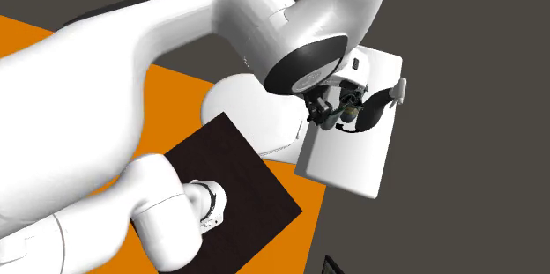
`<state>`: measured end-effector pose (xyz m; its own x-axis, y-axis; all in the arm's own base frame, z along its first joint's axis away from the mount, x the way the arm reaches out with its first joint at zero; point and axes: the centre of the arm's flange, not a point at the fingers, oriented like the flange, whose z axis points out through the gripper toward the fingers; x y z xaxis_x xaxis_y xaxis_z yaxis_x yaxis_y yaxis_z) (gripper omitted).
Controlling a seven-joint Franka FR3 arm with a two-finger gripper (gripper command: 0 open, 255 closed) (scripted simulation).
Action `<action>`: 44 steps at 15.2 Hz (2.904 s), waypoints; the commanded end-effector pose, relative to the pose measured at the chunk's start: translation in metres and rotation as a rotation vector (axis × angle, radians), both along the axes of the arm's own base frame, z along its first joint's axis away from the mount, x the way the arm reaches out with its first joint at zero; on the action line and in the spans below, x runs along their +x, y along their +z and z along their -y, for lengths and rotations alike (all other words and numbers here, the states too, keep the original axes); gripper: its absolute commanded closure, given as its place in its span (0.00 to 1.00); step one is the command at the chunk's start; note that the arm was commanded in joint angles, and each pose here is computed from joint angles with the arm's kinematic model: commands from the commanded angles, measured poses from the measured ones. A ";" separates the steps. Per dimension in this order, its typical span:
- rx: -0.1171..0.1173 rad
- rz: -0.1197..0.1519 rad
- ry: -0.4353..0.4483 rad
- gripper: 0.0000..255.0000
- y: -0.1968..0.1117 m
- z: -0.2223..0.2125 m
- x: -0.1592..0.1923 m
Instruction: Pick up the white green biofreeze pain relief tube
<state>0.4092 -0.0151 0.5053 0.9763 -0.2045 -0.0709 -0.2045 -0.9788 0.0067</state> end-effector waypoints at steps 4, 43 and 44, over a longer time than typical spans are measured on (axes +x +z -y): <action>-0.043 0.043 -0.145 0.00 -0.014 0.024 0.048; -0.093 0.090 -0.309 1.00 0.008 0.061 0.102; -0.093 0.090 -0.309 1.00 0.013 0.061 0.102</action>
<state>0.5114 -0.0760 0.5125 0.8684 -0.4937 0.0455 -0.4957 -0.8663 0.0614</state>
